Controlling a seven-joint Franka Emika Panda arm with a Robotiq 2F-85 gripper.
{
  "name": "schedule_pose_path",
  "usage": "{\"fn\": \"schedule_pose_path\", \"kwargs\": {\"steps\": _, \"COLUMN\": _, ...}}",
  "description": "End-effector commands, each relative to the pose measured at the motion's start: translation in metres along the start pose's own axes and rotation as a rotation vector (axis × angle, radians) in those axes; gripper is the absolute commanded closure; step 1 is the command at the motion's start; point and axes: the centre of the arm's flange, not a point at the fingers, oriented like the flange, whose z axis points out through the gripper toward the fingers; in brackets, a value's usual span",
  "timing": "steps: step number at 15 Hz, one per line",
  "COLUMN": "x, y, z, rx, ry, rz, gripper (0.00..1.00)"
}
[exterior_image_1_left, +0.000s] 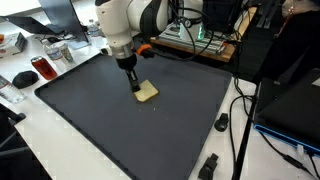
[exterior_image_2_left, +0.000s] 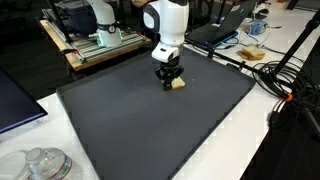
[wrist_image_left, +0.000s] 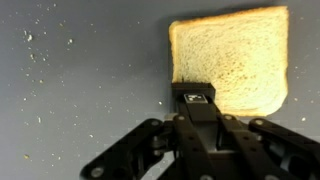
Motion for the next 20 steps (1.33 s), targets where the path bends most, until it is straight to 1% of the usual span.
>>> {"fn": "schedule_pose_path", "kwargs": {"steps": 1, "x": 0.0, "y": 0.002, "z": 0.005, "rx": -0.001, "ry": 0.009, "rz": -0.018, "gripper": 0.93}}
{"fn": "schedule_pose_path", "kwargs": {"steps": 10, "x": -0.003, "y": 0.004, "z": 0.017, "rx": -0.001, "ry": 0.034, "rz": -0.133, "gripper": 0.94}}
{"fn": "schedule_pose_path", "kwargs": {"steps": 15, "x": -0.001, "y": 0.002, "z": 0.02, "rx": -0.02, "ry": 0.039, "rz": -0.162, "gripper": 0.94}}
{"fn": "schedule_pose_path", "kwargs": {"steps": 20, "x": -0.005, "y": 0.0, "z": 0.022, "rx": -0.041, "ry": 0.036, "rz": -0.264, "gripper": 0.94}}
